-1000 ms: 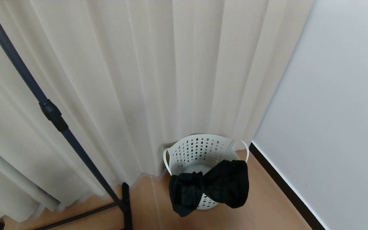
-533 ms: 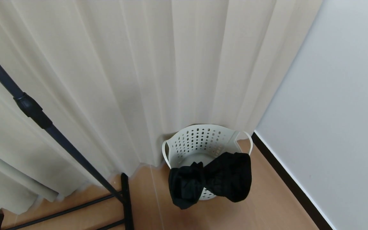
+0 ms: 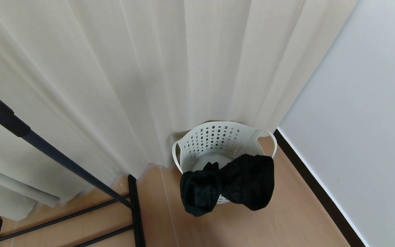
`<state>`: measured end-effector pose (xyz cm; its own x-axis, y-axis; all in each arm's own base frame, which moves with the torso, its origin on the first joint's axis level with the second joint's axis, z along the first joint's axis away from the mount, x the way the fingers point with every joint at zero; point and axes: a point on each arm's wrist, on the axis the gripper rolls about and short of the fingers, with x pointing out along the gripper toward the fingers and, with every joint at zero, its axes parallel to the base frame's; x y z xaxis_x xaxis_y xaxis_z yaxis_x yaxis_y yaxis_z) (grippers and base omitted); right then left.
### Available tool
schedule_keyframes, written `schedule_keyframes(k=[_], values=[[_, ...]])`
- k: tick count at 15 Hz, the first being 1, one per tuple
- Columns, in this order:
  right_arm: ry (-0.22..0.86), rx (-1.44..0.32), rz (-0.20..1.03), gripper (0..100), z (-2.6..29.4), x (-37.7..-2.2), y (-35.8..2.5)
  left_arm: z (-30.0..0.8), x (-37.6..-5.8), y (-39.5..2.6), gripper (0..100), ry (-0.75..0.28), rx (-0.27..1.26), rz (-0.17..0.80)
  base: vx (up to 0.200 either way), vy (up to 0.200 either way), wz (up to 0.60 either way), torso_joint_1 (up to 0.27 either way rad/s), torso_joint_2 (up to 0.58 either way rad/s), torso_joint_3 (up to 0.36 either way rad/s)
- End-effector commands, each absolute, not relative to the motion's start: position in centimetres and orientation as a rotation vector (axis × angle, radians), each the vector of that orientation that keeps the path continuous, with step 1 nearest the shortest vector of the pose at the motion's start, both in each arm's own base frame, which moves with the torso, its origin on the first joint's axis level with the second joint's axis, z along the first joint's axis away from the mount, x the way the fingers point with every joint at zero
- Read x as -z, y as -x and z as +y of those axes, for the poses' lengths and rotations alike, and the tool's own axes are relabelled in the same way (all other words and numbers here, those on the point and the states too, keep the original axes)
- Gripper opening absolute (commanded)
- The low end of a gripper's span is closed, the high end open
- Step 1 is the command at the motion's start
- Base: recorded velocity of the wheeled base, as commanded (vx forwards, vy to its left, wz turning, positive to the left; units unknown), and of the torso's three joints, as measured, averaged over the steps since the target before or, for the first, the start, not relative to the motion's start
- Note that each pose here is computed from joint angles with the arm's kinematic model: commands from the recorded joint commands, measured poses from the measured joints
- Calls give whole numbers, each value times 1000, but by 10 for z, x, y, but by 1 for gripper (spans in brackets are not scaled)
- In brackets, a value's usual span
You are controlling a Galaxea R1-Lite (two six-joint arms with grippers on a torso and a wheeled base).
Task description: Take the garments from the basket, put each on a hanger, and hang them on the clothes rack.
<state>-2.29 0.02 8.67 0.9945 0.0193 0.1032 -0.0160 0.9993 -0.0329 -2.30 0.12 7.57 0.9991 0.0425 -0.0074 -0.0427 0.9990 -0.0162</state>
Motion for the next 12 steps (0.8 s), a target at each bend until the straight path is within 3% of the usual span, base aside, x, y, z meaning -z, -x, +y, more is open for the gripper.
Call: schedule_keyframes(k=[1, 6, 8, 9, 12], values=[[31, -18, -105, 100, 0, -87, 23, 1, -76, 23, 100, 17, -43, 7, 0, 0, 0, 2, -2, -193], [36, -22, -83, 100, 0, -86, 22, 1, -76, 23, 100, 17, -43, 6, 0, 0, 0, 1, 4, -193], [36, -58, 53, 100, 0, -88, 10, 1, -76, 23, 100, 15, -45, 6, 0, 0, 0, 2, 0, -161], [39, -112, 218, 100, 1, -93, -9, 1, -76, 23, 100, 12, -43, 6, 0, 0, 0, 7, -2, -66], [65, -166, 312, 100, 10, -146, -66, 1, -75, 23, 100, 14, -46, 6, 0, 0, 0, 0, 0, 0]])
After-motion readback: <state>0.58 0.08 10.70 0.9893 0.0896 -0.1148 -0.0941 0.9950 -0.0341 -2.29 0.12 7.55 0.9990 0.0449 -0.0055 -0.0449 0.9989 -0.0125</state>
